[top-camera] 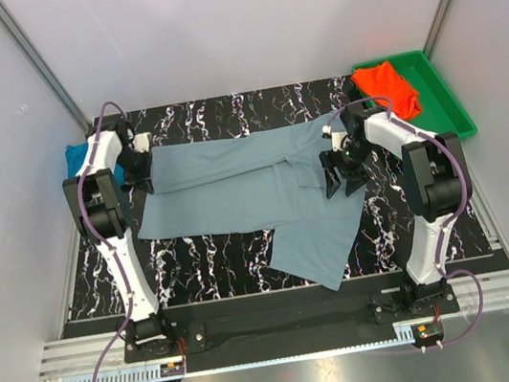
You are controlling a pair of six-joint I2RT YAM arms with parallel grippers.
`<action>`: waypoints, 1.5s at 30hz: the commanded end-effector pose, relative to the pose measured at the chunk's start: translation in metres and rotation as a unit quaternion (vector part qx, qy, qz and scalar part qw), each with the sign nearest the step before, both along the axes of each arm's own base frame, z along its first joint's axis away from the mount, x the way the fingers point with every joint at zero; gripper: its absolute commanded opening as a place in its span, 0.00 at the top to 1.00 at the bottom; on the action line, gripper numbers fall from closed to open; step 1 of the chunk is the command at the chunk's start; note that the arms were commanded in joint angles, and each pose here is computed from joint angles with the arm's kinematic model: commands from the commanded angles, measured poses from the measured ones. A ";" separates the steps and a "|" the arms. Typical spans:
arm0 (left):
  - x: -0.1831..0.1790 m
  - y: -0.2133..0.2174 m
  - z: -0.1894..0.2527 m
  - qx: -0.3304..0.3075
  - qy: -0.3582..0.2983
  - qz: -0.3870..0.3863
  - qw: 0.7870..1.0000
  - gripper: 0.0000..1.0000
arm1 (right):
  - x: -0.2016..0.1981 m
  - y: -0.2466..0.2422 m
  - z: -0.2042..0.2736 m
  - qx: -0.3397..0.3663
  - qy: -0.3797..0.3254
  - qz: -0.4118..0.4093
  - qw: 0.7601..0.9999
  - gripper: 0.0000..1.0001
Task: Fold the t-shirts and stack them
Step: Fold the tshirt
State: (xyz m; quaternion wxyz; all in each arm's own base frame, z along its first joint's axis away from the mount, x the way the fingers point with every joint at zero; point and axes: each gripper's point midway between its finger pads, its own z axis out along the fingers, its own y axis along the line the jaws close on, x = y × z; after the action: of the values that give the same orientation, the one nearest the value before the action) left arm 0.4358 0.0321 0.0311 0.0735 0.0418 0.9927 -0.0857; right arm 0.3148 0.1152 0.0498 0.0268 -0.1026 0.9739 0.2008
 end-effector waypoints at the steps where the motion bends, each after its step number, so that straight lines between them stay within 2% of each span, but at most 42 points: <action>1: 0.014 0.004 0.017 0.012 -0.034 0.001 0.999 1.00 | 0.014 -0.003 -0.006 -0.015 -0.015 0.005 1.000 0.29; 15: 0.019 0.007 0.023 0.019 -0.044 -0.001 0.999 1.00 | 0.035 -0.010 -0.030 -0.047 -0.010 0.008 0.999 0.29; 26: 0.006 0.020 0.035 0.028 -0.044 0.008 0.999 1.00 | 0.043 -0.013 -0.040 -0.067 -0.012 0.012 0.998 0.28; 45: -0.018 0.038 0.030 0.044 -0.019 0.013 0.999 1.00 | 0.044 -0.019 -0.042 -0.089 -0.018 0.014 0.996 0.27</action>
State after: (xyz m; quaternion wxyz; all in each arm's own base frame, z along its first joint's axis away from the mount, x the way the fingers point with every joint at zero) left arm 0.4197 0.0495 0.0313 0.0620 0.0309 0.9948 -0.0750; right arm 0.3403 0.1061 0.0179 0.0016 -0.1078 0.9831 0.1479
